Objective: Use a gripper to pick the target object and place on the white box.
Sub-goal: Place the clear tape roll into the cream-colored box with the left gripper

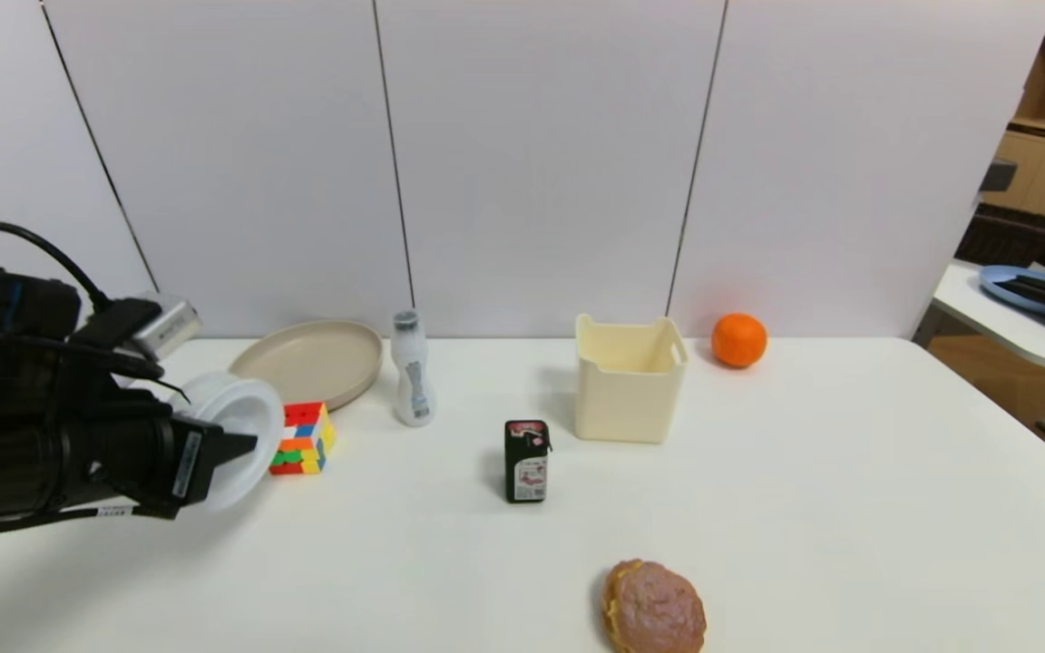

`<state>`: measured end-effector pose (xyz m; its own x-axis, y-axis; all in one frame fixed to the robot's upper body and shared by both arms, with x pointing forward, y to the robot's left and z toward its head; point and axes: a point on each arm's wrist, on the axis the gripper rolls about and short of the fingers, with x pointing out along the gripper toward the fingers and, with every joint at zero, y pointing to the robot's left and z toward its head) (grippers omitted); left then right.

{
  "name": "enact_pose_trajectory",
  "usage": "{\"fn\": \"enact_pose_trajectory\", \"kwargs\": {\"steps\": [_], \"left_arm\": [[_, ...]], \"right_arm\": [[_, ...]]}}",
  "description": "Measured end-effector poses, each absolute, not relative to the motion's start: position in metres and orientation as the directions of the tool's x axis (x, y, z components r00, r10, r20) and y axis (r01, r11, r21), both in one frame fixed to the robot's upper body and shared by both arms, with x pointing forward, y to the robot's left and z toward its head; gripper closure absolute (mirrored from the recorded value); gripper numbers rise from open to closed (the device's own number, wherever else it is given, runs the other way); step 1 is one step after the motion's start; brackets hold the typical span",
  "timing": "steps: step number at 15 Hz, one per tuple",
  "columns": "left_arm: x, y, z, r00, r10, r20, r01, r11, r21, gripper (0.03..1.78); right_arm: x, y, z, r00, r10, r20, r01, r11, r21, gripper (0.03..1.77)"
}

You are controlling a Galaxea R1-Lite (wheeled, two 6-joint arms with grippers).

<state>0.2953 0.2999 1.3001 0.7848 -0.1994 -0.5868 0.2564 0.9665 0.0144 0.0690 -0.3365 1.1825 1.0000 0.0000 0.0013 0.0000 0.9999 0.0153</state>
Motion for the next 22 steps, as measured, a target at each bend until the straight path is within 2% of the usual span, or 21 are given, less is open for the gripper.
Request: {"fn": "enact_pose_trajectory", "kwargs": {"steps": [2, 5, 8, 11, 14, 18, 22], "left_arm": [[0.297, 0.295, 1.327, 0.86, -0.239, -0.451, 0.278, 0.96, 0.021, 1.21], [0.305, 0.28, 1.373, 0.895, -0.336, -0.292, 0.359, 0.933, 0.025, 1.21], [0.325, 0.253, 1.416, 0.869, -0.467, -0.161, 0.478, 0.878, 0.033, 1.21], [0.35, 0.211, 1.443, 0.811, -0.58, -0.078, 0.583, 0.812, 0.03, 1.21], [0.376, 0.165, 1.456, 0.722, -0.692, -0.008, 0.692, 0.721, 0.035, 1.21], [0.405, 0.103, 1.456, 0.629, -0.775, 0.065, 0.773, 0.632, 0.054, 1.21], [0.426, 0.051, 1.426, 0.57, -0.817, 0.084, 0.816, 0.575, 0.056, 1.21]], "right_arm": [[0.069, -0.336, 1.182, 1.0, 0.0, 0.001, 0.0, 1.0, 0.015, 0.1], [0.069, -0.336, 1.182, 1.0, 0.0, 0.001, 0.0, 1.0, 0.015, 0.1], [0.069, -0.336, 1.182, 1.0, 0.0, 0.001, 0.0, 1.0, 0.015, 0.1], [0.069, -0.336, 1.182, 1.0, 0.0, 0.001, 0.0, 1.0, 0.015, 0.1], [0.069, -0.336, 1.182, 1.0, 0.0, 0.001, 0.0, 1.0, 0.015, 0.1], [0.069, -0.336, 1.182, 1.0, 0.0, 0.001, 0.0, 1.0, 0.015, 0.1], [0.069, -0.336, 1.182, 1.0, 0.0, 0.001, 0.0, 1.0, 0.015, 0.1]]}}
